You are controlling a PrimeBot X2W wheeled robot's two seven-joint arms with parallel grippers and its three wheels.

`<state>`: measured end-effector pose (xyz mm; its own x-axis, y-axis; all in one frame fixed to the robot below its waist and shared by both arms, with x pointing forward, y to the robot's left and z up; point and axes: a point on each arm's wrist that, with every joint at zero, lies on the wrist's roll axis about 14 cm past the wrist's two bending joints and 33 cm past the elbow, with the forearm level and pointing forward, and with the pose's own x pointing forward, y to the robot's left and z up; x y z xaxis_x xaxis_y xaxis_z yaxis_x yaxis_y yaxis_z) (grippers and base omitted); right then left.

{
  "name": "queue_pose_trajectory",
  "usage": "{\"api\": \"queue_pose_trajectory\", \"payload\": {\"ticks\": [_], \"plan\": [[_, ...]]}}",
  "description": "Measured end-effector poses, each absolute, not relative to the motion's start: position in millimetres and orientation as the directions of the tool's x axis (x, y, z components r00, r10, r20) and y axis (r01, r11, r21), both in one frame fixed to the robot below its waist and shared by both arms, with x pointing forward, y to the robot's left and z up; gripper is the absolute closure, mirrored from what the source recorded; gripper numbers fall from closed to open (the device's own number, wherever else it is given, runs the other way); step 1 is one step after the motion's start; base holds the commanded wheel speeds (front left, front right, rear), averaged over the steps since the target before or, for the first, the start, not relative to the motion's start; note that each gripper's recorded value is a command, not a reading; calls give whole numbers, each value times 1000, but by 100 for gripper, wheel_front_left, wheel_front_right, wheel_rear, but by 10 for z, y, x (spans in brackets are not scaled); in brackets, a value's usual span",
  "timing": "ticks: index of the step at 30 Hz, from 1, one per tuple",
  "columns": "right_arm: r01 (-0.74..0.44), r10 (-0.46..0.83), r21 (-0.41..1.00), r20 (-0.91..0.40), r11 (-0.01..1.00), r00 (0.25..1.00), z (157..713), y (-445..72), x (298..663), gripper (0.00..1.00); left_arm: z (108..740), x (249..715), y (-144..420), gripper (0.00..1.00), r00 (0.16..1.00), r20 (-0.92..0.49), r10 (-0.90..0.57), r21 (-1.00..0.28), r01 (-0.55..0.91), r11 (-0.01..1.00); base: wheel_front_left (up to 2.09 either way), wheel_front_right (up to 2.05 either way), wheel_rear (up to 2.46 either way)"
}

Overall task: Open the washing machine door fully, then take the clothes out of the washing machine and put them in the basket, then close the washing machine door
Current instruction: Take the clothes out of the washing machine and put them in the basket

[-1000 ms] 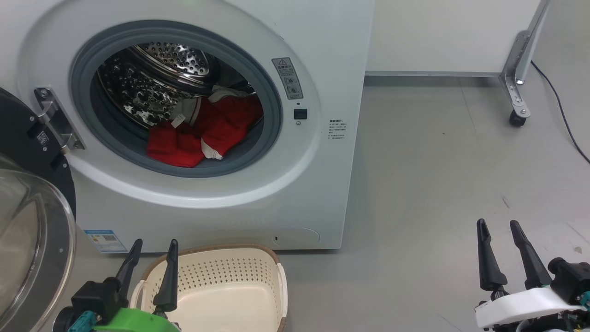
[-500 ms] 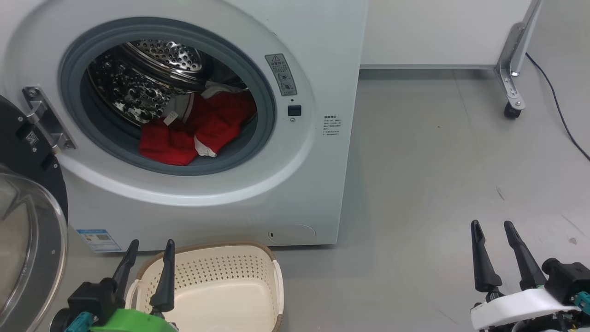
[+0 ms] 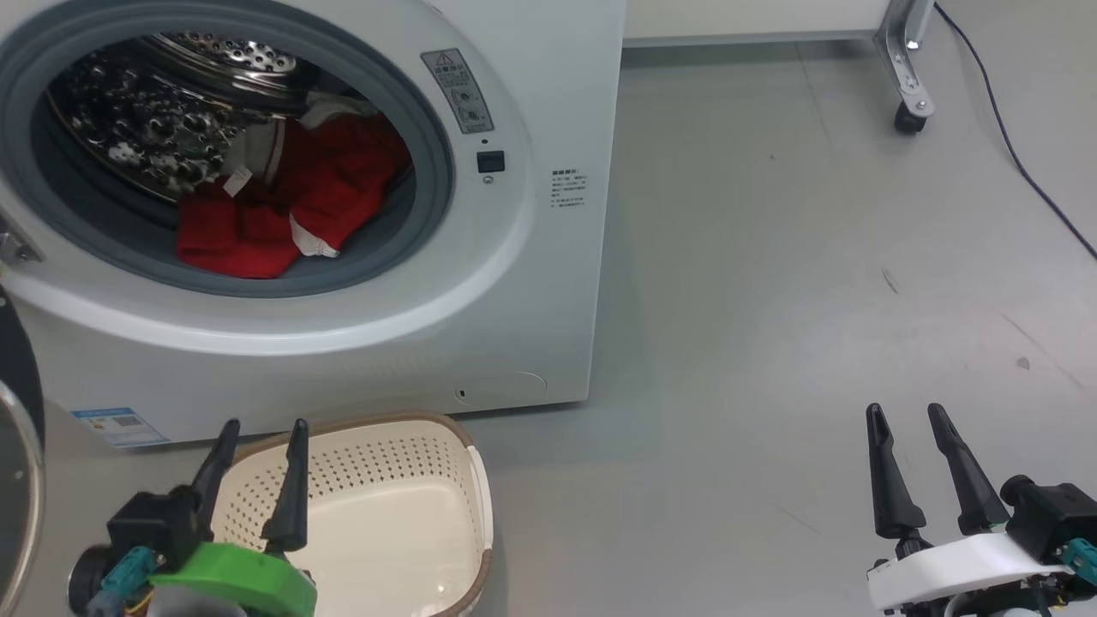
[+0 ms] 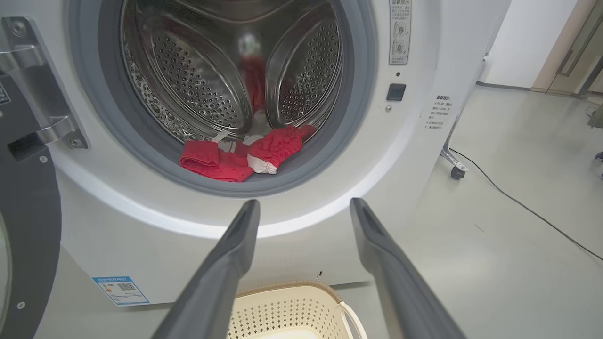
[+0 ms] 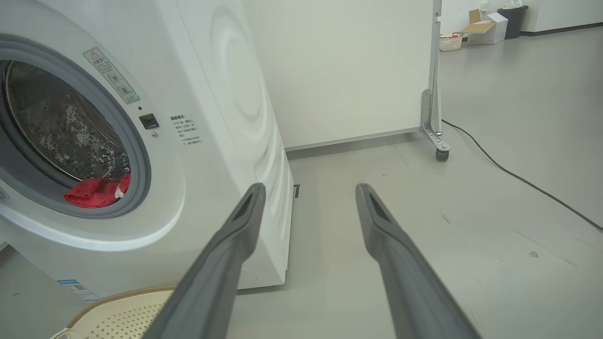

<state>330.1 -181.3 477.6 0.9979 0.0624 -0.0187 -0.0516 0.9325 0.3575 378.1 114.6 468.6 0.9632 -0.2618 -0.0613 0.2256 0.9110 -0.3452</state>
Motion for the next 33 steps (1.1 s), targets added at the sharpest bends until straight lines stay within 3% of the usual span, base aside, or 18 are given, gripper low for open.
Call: {"api": "queue_pose_trajectory", "payload": {"ticks": [17, 33], "plan": [[75, -34, 370, -116, 926, 993, 4499, -1987, 3400, 0, 4452, 4874, 953, 0, 931, -189, -313, -188, 278, 942, 0, 0, 0], [236, -172, 336, -209, 912, 963, 4271, -2324, 3291, 0, 3975, 5655, 586, 0, 878, -347, -330, -262, 247, 933, 0, 0, 0]]}}
